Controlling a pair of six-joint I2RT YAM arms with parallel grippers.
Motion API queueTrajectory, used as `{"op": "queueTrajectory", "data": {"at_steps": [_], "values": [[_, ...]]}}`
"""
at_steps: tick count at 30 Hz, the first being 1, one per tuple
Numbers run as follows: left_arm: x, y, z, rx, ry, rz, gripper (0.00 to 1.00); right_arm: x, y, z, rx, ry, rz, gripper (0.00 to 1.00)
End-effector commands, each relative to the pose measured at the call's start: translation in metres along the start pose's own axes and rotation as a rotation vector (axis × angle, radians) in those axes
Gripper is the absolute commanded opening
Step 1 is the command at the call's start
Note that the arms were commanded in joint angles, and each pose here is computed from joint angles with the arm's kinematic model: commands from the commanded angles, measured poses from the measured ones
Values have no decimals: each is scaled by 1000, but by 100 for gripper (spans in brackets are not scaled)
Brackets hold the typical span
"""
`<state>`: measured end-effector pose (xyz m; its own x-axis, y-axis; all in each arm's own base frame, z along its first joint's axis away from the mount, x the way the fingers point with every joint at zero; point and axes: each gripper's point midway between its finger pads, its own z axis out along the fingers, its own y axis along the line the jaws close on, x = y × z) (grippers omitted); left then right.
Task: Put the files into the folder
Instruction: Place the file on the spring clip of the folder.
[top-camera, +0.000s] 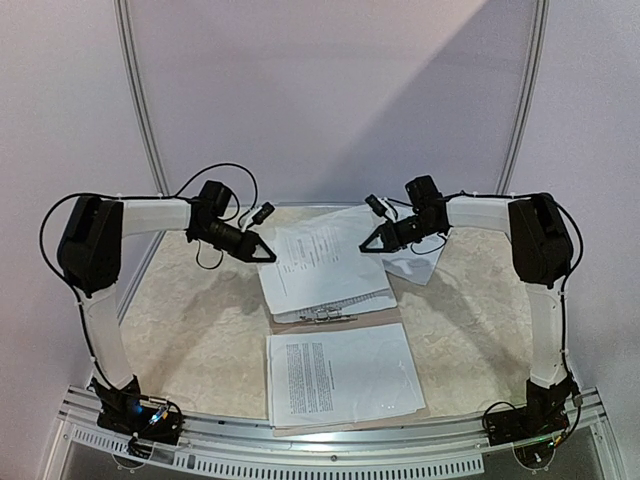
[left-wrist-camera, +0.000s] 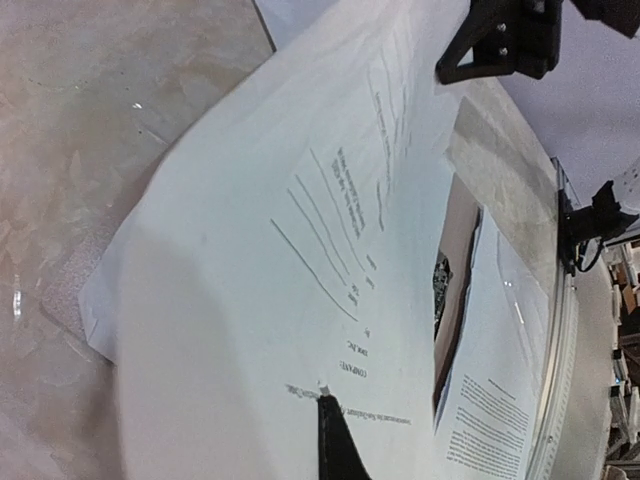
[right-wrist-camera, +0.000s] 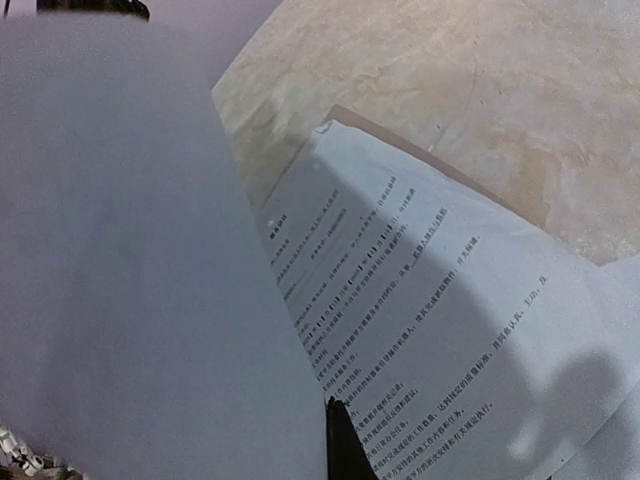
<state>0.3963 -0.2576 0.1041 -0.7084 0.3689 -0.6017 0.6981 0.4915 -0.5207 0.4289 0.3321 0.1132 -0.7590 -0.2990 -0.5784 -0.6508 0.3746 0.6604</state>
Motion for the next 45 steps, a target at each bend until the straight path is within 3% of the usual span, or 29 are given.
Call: {"op": "queueTrajectory", "data": {"at_steps": [1,9,17,45], "values": [[-9,9,7,7,-25,20,0,13,-23,2,58,40,70,0],[-6,10,32,19,-9,105,0,18,-34,14,43,26,133,0],[10,9,36,28,24,87,0,37,-37,11,74,87,163,0],[12,5,44,28,48,72,0,66,-41,7,131,171,272,0]]}}
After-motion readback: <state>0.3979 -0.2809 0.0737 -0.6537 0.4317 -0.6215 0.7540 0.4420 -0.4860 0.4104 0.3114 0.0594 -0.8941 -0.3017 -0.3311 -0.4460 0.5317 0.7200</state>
